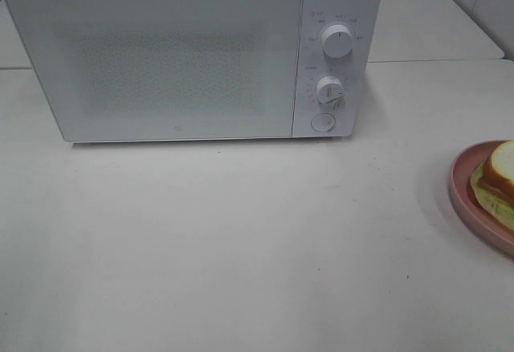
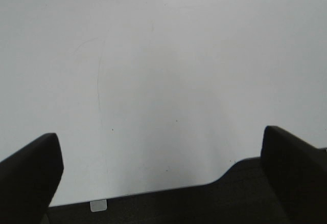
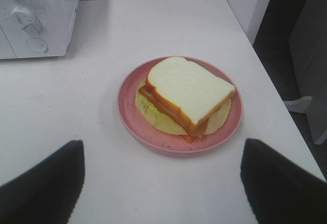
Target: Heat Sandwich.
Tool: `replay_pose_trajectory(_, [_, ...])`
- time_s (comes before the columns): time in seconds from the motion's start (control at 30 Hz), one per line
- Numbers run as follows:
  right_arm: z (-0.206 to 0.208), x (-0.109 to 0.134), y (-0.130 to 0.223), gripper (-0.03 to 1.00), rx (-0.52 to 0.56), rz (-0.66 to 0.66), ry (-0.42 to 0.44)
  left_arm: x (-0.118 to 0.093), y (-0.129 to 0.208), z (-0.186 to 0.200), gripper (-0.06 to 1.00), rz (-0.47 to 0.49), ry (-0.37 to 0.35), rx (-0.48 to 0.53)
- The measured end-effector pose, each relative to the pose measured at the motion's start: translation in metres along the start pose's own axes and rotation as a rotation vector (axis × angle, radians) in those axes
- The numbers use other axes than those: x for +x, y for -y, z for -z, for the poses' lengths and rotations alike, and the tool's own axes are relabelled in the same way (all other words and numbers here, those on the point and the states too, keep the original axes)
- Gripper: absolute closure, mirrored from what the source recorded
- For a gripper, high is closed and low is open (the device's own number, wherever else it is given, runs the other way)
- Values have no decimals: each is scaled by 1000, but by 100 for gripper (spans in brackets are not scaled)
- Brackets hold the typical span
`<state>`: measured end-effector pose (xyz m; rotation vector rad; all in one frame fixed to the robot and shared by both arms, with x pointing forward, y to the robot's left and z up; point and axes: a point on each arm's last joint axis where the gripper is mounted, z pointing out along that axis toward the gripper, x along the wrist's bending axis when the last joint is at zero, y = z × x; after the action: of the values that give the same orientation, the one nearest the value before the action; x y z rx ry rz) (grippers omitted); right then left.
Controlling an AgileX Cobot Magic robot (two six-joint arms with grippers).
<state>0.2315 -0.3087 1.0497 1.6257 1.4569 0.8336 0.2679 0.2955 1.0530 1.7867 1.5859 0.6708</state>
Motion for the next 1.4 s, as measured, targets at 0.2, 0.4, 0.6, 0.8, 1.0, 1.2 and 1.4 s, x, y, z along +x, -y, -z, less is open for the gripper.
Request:
replay_pose_trajectory(0.2, [0,0,0,20,0,0,0,0,8,11,-3,-1,4,-86])
replay_pose_trajectory(0.4, [0,0,0,20,0,0,0,0,19,24,-3,40,-50,-201])
replay_pose_trajectory(0.6, [0,0,0,21,0,0,0,0,23,30,-3,74,-102,-249])
replay_pose_trajectory(0.8, [0,0,0,21,0,0,0,-1,23,30,-3,78,-108,-250])
replay_pose_trajectory(1.0, [0,0,0,21,0,0,0,-1,23,30,-3,78,-108,-250])
replay_pose_trajectory(1.2, [0,0,0,21,0,0,0,-1,23,30,-3,78,-108,-250])
replay_pose_trajectory(1.4, [0,0,0,21,0,0,0,-1,23,30,-3,78,-108,-250])
